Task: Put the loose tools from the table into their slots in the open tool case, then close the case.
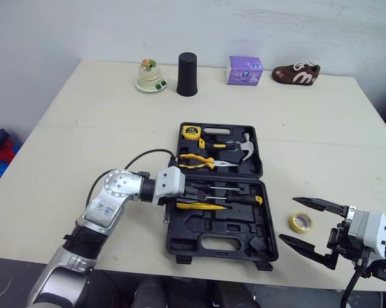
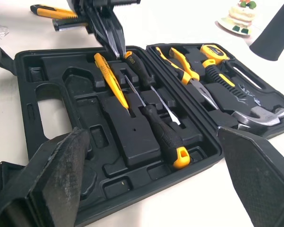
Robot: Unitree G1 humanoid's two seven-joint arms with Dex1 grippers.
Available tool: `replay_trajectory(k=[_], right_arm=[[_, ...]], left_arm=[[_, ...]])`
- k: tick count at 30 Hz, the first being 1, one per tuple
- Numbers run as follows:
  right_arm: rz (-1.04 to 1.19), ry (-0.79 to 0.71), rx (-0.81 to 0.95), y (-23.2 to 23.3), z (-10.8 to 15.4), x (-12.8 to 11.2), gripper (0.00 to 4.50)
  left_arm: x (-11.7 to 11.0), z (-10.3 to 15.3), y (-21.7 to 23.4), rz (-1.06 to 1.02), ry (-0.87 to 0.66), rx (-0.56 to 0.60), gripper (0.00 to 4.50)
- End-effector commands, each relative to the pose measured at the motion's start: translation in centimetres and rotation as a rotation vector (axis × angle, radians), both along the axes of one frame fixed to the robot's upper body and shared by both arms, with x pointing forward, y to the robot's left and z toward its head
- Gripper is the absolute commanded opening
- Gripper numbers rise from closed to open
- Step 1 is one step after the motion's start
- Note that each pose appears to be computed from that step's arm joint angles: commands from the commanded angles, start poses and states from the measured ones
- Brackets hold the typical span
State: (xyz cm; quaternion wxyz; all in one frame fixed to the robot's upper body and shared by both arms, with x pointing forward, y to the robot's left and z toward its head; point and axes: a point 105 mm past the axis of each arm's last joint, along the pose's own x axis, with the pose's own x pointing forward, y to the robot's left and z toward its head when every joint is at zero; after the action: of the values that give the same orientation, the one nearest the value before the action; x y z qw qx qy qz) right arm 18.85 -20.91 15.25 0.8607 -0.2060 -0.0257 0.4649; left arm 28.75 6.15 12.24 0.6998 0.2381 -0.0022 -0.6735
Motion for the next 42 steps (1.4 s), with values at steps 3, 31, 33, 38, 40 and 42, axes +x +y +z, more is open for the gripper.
replay_trajectory(k=[3, 31, 33, 38, 40, 42], right_arm=[[-0.005, -0.025, -0.003, -0.2, 0.1, -0.1, 4.5], [-0.195, -0.031, -0.096, -7.2, 1.0, -0.1, 4.5], [-0.289, -0.019, -0.13, -10.0, 1.0, -0.8, 4.5], [-0.576, -0.072, -0.164, -17.3, 1.3, -2.4, 4.5], [-0.634, -0.061, -0.2, -19.2, 0.6, -3.3, 4.5], [-0.755, -0.081, -0.208, -21.7, 0.6, -4.1, 4.5]], left_arm=[[-0.6, -2.6, -0.1, 0.015, 0.06, 0.094, 0.03], [0.5, 3.0, 2.6, 0.086, 0.016, -0.203, 0.32], [0.5, 4.3, 5.8, 0.154, 0.004, -0.274, 1.0], [1.3, 4.2, 16.3, 0.537, -0.074, -0.255, 3.14], [1.4, 4.5, 19.8, 0.697, -0.116, -0.267, 4.05], [0.7, 4.3, 23.8, 0.879, -0.149, -0.276, 4.47]])
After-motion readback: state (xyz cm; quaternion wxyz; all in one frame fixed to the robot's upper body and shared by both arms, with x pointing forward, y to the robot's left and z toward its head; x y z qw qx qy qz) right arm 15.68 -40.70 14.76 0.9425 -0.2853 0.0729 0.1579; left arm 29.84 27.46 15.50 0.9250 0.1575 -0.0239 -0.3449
